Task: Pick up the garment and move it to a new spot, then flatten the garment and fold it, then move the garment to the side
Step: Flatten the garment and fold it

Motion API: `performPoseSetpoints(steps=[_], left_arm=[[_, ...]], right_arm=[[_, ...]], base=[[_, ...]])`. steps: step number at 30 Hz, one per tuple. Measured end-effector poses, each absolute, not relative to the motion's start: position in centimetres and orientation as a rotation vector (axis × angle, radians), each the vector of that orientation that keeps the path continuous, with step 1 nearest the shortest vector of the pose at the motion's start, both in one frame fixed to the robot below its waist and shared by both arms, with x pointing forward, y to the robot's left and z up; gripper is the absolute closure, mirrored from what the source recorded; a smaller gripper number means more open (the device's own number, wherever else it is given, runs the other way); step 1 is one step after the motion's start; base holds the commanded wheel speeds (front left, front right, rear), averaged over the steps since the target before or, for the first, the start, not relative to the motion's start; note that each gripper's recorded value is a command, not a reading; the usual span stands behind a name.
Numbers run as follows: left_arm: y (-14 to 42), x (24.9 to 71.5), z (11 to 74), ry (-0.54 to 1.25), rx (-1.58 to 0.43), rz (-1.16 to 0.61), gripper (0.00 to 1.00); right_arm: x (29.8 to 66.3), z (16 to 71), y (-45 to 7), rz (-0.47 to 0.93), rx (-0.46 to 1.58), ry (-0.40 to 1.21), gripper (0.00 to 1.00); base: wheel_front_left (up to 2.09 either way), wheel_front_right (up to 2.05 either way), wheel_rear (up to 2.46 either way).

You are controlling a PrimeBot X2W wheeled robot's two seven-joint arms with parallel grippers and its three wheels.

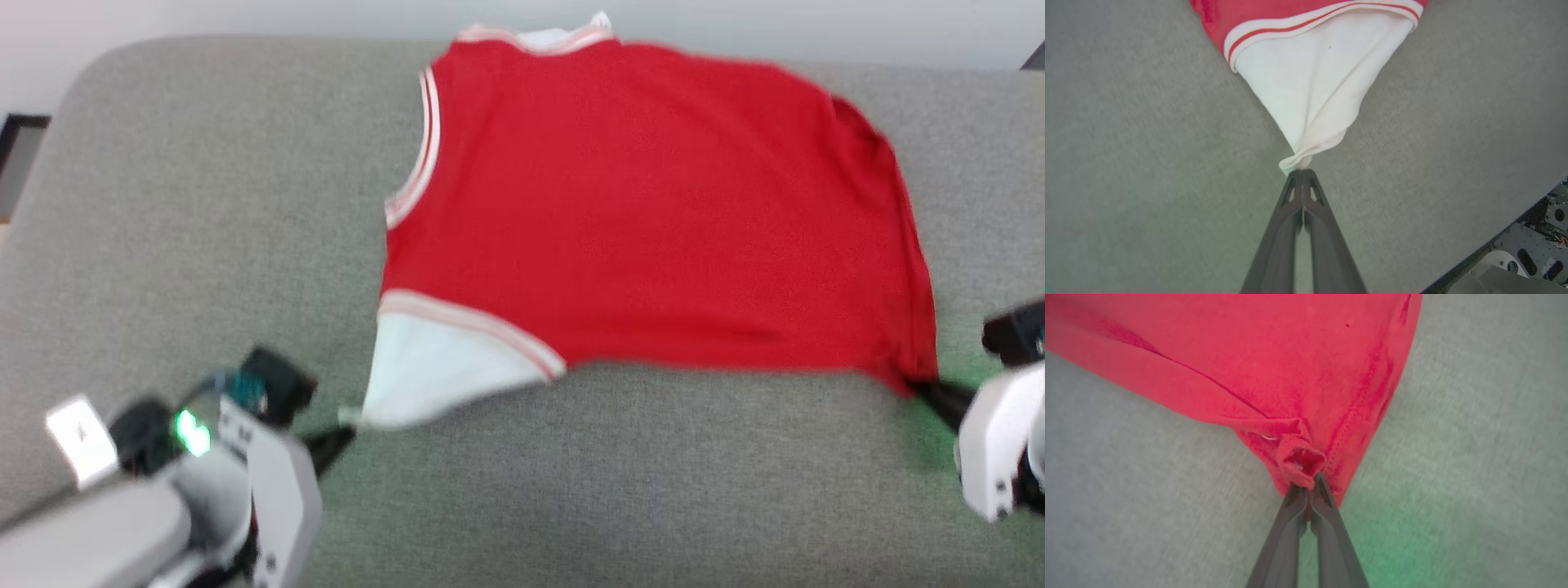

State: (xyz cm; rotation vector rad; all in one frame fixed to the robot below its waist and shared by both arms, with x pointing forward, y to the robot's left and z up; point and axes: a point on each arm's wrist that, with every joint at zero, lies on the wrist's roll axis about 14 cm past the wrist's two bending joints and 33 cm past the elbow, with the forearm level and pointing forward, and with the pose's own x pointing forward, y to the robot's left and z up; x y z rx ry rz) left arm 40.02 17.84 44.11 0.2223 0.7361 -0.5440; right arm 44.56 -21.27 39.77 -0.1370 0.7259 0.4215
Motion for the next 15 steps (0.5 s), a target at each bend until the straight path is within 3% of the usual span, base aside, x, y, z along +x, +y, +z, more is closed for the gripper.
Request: performPoseSetpoints(steps=[7, 15], left_arm=[[18.3, 32.0, 42.0, 0.903, 0.122, -0.466, 1.0], [17.6, 25.2, 39.6, 1.094, -0.021, -0.392, 1.0]], right_arm=[[37.8, 38.5, -21.2, 0.459, -0.046, 0.862, 1.0], [33.1, 37.3, -21.1, 0.473, 0.034, 1.003, 1.0]], base=[[0.0, 0.0, 0.0], [0.0, 0.0, 0.0]])
